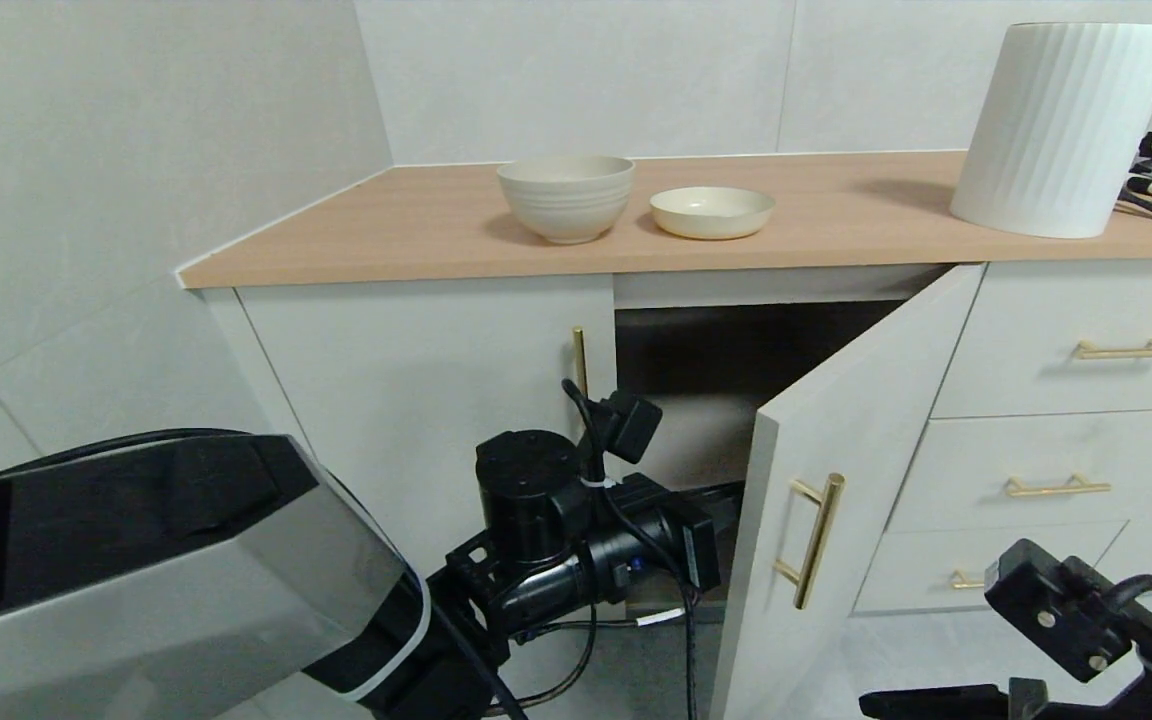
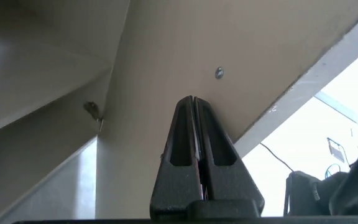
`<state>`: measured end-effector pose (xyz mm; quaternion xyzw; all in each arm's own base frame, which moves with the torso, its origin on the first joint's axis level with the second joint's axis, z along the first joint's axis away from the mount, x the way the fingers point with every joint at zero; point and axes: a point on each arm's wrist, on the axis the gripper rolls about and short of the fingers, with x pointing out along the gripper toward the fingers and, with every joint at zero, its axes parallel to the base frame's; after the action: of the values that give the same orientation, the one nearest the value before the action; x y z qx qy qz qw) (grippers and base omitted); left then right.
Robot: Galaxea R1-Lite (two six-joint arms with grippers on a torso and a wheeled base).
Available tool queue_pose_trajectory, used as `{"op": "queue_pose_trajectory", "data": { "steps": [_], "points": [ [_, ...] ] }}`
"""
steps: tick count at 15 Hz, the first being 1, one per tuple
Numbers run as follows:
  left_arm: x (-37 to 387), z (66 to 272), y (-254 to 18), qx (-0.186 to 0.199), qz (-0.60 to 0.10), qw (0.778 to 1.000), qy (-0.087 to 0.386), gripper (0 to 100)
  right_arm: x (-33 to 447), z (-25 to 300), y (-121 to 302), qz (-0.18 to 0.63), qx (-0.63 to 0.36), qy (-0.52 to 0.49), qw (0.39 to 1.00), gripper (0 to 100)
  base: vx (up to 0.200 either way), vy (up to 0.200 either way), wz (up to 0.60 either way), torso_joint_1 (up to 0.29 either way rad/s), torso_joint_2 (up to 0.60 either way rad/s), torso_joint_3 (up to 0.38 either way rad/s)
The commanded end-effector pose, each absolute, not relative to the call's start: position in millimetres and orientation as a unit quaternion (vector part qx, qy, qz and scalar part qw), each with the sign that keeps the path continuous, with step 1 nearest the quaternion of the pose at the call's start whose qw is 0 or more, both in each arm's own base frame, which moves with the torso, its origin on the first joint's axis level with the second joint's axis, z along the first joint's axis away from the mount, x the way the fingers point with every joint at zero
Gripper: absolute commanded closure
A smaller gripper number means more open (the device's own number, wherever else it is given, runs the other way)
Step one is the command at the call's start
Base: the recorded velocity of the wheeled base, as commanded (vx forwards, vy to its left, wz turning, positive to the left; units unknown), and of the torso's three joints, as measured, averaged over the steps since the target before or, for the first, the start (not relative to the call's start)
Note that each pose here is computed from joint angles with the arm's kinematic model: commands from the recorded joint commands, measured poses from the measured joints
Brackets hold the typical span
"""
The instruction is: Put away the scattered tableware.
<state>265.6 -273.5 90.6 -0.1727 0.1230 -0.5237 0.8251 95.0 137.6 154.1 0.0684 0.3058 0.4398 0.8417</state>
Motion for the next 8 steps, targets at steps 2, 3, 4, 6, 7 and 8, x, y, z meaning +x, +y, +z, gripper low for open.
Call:
{"op": "queue_pose_trajectory", "data": {
  "steps": [2, 3, 4, 6, 7, 8],
  "points": [
    [261.0, 85.2, -283.8, -0.17, -0.534, 0.818, 0.129, 100, 87.4, 153.1, 132.5, 0.48, 0.065, 0.307, 0.819, 0, 0.0, 0.0, 0.0, 0.0, 0.0, 0.0],
    [258.7, 85.3, -288.3, -0.17, -0.539, 0.815, 0.129, 100, 83.8, 152.8, 129.6, 0.496, 0.056, 0.301, 0.813, 0, 0.0, 0.0, 0.0, 0.0, 0.0, 0.0],
    [255.1, 87.2, -294.0, -0.169, -0.547, 0.81, 0.127, 100, 81.8, 152.1, 127.5, 0.504, 0.048, 0.296, 0.81, 0, 0.0, 0.0, 0.0, 0.0, 0.0, 0.0],
    [237.8, 92.6, -317.4, -0.162, -0.574, 0.79, 0.139, 100, 77.1, 152.3, 122.4, 0.521, 0.041, 0.285, 0.804, 0, 0.0, 0.0, 0.0, 0.0, 0.0, 0.0],
    [231.4, 94.9, -327.2, -0.159, -0.585, 0.783, 0.144, 100, 75.1, 153.6, 120.3, 0.532, 0.042, 0.281, 0.798, 0, 0.0, 0.0, 0.0, 0.0, 0.0, 0.0],
    [221.6, 97.2, -343.5, -0.153, -0.599, 0.77, 0.157, 100, 69.6, 153.3, 114.3, 0.556, 0.042, 0.274, 0.784, 0, 0.0, 0.0, 0.0, 0.0, 0.0, 0.0]
  ]
}}
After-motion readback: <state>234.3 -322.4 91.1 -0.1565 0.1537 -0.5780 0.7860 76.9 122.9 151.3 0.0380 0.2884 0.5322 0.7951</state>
